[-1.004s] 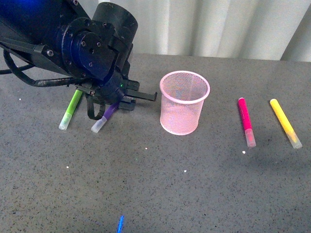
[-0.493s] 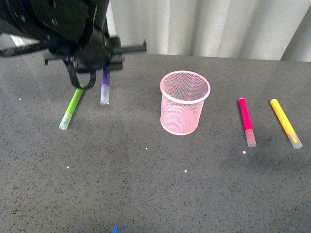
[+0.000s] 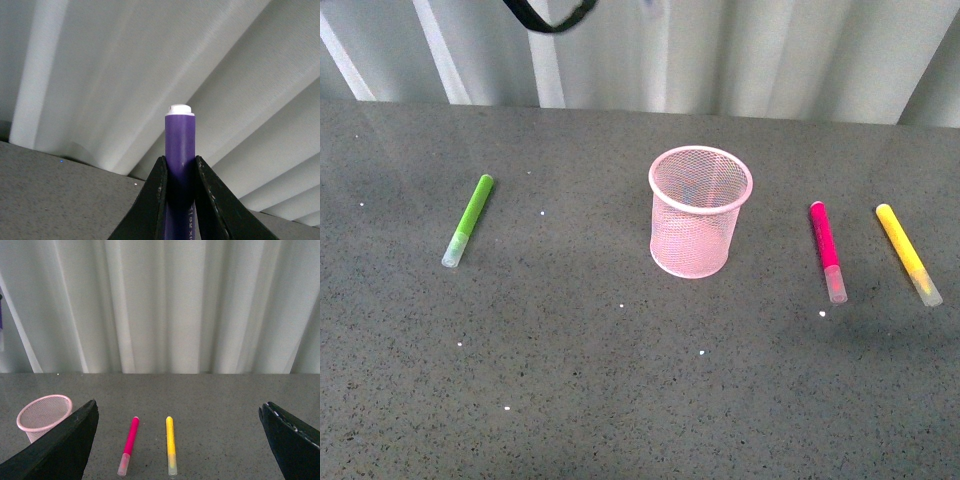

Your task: Insert purple and pink pens into pink cup

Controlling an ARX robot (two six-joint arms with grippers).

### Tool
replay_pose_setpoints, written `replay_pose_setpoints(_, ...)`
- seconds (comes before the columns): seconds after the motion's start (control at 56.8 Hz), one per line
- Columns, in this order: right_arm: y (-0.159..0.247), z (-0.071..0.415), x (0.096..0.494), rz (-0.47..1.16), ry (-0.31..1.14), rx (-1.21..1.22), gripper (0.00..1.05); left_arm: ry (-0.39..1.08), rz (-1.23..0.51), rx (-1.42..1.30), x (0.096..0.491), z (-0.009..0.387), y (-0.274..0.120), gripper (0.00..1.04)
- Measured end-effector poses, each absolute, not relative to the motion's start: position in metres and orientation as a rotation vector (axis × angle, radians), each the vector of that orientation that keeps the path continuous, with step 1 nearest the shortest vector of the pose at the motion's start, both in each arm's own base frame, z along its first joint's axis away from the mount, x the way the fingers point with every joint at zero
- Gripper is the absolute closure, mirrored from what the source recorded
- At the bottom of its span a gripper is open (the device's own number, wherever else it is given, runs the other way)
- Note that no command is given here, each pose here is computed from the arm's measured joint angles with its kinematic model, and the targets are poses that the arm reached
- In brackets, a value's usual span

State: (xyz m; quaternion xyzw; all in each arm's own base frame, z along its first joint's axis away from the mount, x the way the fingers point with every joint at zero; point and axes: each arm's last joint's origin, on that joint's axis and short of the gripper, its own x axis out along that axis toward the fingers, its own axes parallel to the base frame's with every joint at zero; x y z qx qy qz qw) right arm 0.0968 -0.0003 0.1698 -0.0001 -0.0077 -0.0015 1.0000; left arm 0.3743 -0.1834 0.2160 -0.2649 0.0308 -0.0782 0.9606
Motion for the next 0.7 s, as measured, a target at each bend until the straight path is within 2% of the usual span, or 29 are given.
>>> replay_pose_setpoints(0.335, 0.0, 0.17, 0.097, -0.003, -0.015, 0.0, 0.07, 0.062, -0.231, -0.59, 0.355, 0.154, -0.223, 0.93)
replay_pose_setpoints(0.564, 0.0, 0.17, 0.097, -0.003, -0.015, 0.0, 0.07, 0.091, -0.207, -0.59, 0.354, 0.109, -0.228, 0.93)
replay_pose_setpoints(0.705, 0.0, 0.17, 0.097, -0.003, -0.015, 0.0, 0.07, 0.106, -0.19, -0.581, 0.354, 0.096, -0.228, 0.93)
